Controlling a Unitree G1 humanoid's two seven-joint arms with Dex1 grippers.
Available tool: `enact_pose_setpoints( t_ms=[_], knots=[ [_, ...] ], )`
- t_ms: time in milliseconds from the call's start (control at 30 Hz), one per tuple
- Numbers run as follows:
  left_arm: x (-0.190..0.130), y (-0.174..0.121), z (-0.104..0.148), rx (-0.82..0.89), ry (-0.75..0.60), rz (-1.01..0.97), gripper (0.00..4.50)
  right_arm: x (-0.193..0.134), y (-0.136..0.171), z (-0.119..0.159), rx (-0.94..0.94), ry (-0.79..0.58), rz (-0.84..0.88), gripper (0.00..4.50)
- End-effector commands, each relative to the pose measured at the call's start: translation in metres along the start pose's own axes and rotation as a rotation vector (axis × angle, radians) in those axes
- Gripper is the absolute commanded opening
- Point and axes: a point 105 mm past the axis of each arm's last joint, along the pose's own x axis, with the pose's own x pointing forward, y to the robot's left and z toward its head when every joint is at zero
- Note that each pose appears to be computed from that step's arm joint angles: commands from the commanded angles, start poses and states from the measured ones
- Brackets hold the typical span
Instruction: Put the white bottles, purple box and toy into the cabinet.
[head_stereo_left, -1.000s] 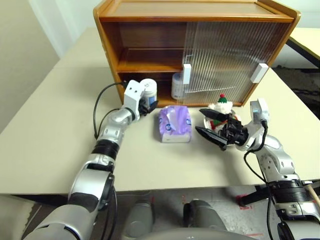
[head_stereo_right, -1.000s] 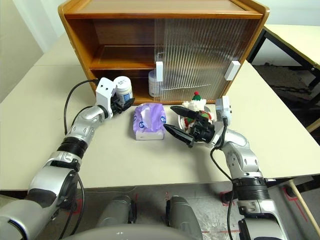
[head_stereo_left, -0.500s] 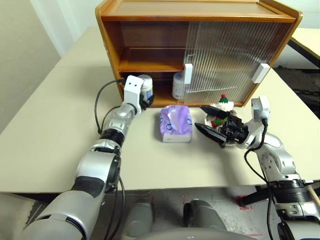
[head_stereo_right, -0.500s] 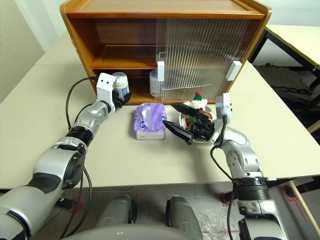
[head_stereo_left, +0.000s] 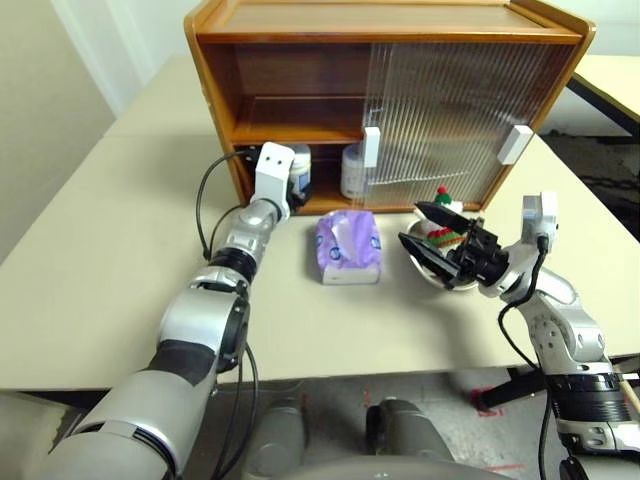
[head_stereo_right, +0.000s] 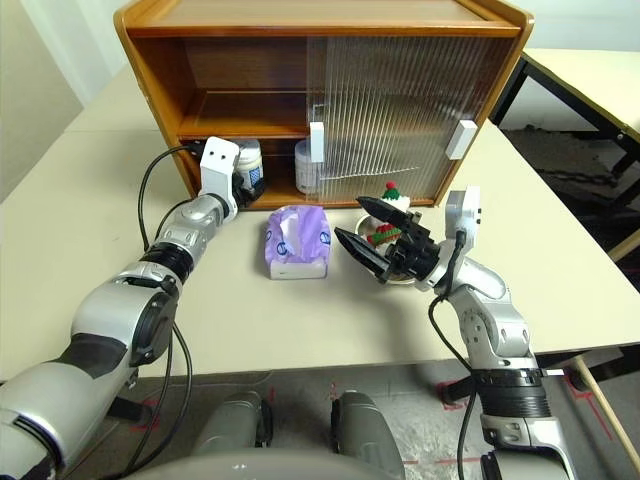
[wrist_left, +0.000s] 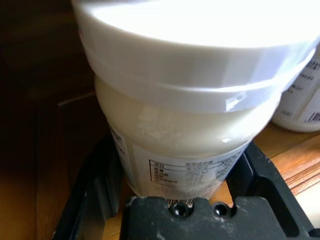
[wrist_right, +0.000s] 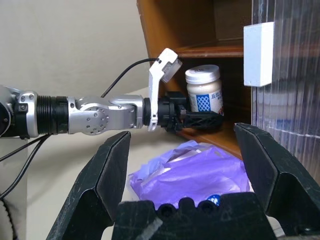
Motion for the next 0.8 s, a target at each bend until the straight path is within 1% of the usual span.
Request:
enact_pose_setpoints(
  t_ms=[33, 267, 467, 800],
  knots=[
    [0.003, -0.003, 0.011, -0.002, -0.028, 0.007, 3.14, 0.001, 0.008, -0.002, 0.008, 0.01, 0.014, 4.5],
    [0.005, -0.003, 0.009, -0.058, -0.01, 0.016, 3.14, -0.001, 0.013, -0.001, 0.015, 0.013, 0.014, 4.5],
    [0.005, -0.006, 0.004, -0.051, 0.013, 0.009, 3.14, -0.007, 0.014, -0.001, 0.011, 0.032, 0.0, 4.5],
    [0.001, 0.0, -0.003, -0.024, 0.023, 0.025, 3.14, -0.005, 0.01, -0.001, 0.028, 0.023, -0.024, 4.5]
  ],
)
